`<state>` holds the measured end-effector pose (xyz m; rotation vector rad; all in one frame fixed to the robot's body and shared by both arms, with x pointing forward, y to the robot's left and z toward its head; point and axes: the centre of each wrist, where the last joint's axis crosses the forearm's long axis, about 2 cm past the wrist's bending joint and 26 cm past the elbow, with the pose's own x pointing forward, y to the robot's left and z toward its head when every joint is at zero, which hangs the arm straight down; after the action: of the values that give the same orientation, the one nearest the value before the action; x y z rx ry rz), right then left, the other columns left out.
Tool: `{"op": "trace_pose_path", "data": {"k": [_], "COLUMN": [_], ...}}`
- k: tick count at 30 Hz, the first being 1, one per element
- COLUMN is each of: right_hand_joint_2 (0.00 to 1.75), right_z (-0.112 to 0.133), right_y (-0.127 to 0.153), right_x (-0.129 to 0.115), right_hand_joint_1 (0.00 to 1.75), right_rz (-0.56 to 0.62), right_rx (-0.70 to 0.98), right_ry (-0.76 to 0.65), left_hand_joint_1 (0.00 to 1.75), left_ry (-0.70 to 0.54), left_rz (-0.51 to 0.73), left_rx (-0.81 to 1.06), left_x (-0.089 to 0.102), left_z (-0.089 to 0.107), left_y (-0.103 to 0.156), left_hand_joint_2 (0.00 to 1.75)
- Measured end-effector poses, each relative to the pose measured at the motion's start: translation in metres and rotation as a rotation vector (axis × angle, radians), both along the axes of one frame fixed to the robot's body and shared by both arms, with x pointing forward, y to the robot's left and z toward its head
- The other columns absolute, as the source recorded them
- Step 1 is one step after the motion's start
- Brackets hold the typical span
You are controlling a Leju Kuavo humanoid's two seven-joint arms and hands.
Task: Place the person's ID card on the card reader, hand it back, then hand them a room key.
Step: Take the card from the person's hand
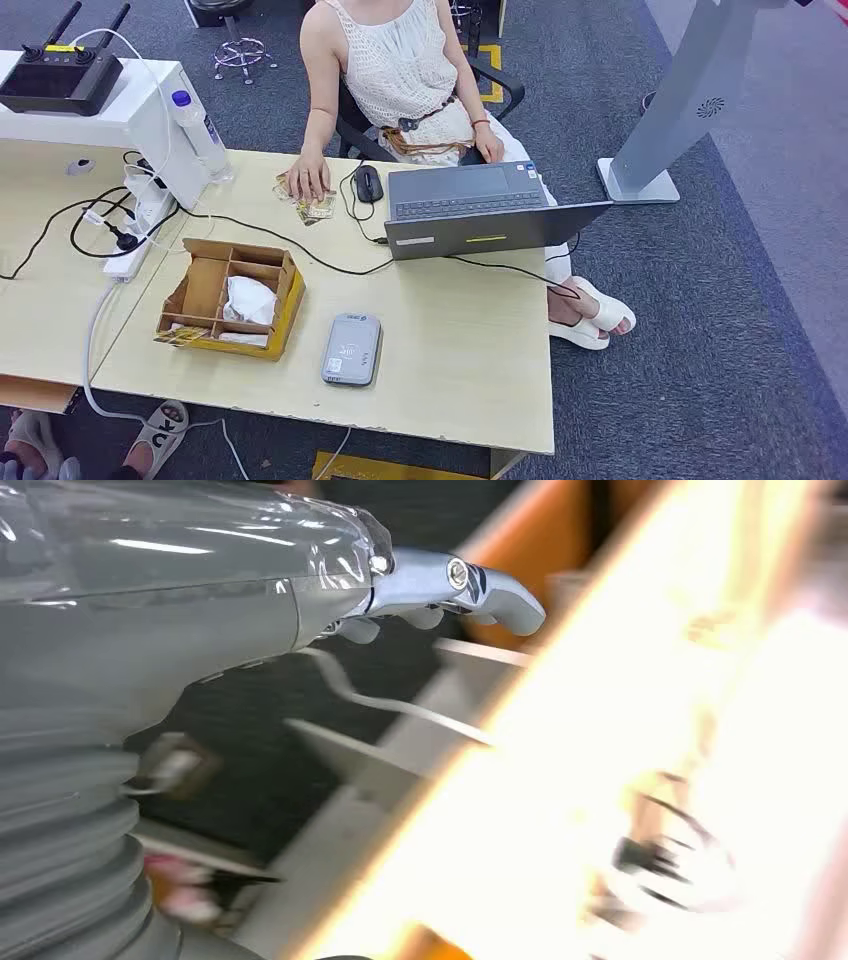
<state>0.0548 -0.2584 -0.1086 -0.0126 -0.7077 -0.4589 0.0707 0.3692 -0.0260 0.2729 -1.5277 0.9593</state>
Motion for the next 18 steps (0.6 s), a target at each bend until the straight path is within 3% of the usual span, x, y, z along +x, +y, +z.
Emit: {"op": "trace_pose_path", "data": {"k": [3,9,18], "right_hand_joint_2": [1.75,1.75,1.75], "right_z": [0.000,0.001,0.002], "right_y": [0.001,0.004,0.006], "right_x": [0.001,0.005,0.011], "right_hand_joint_1": [0.00,0.00,0.00], "right_rz": [0.001,0.013,0.039], "right_rx": [0.001,0.006,0.012], "right_ry": [-0.001,-0.001,0.007], "left_hand_joint_1": [0.00,0.00,0.00], "left_ry": [-0.046,-0.112,-0.075], "left_rz": [-0.008,-0.055,-0.162], "left_rx": [0.060,0.262,0.536], "left_x": [0.012,0.058,0.120], "left_z": [0.013,0.050,0.093], "left_y": [0.004,0.010,0.014], "left_hand_joint_2": [1.75,1.75,1.75]}}
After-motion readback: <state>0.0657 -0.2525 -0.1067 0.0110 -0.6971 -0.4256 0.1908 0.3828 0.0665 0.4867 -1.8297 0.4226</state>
